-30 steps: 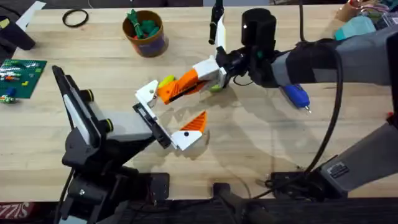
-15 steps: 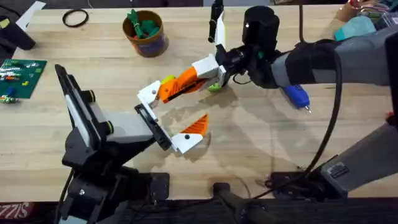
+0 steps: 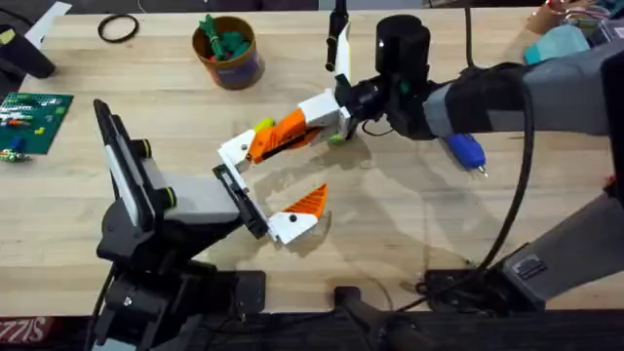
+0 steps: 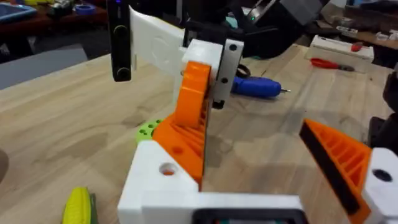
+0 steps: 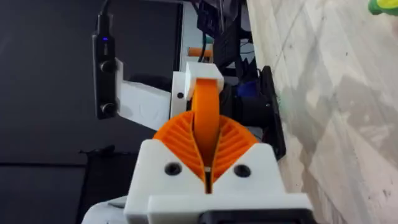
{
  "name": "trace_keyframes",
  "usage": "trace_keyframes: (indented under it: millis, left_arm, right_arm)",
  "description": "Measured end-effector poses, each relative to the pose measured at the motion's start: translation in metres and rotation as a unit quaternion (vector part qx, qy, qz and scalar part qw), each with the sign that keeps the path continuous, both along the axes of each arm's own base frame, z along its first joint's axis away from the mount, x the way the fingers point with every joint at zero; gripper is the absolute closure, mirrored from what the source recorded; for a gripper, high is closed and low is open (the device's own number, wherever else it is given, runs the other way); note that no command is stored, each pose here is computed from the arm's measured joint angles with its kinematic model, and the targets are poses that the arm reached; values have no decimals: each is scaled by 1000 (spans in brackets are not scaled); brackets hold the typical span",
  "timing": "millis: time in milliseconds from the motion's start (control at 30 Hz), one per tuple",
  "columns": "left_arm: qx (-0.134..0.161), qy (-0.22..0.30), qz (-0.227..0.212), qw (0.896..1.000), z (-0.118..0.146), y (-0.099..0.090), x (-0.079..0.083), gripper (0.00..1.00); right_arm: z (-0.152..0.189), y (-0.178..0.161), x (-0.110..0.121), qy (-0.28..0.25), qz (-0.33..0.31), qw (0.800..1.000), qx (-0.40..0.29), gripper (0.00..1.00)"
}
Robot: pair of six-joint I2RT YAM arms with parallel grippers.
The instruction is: Pick up the gripper from the table and insert it into the empty holder that is missing its gripper. Then pick up a screw, insert it into the mounting hole, and use the screwdriver to tighten it. Finally, clean up the table by picking up the vegetable and placing it into the bucket.
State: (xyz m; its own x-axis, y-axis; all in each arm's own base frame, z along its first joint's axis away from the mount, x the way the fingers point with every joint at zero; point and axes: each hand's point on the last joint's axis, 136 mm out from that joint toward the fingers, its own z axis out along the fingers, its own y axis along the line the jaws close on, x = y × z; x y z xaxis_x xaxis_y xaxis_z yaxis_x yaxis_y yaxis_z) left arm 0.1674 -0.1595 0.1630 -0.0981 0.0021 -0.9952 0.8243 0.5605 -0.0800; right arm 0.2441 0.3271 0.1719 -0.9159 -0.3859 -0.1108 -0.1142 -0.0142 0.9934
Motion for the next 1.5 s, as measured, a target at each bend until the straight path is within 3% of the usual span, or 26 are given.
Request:
trace_keyframes:
  millis: [100,233,500,1367,1433,1500]
  left_arm:
    - [-2,4,2,1000,0,1,0,14]
    - [-5,9,-32,999,0,-6,-10,15]
    - [-7,13,-35,999,0,-6,-11,14]
    - [-7,14,-34,999,0,-6,-10,14]
    - [-7,15,-34,999,0,-6,-11,14]
    - [-6,12,-41,999,0,-7,-13,14]
  right_arm:
    - [-2,2,-1,-1,0,1000,-1,986]
    - [-3,14,-15,7,20,1000,-6,986]
    - [-4,16,-16,33,17,999,-19,986]
    - [-4,17,-16,16,15,1000,-12,993]
    - [-4,17,-15,18,15,1000,-14,913]
    - [-6,20,-19,20,18,1000,-16,637]
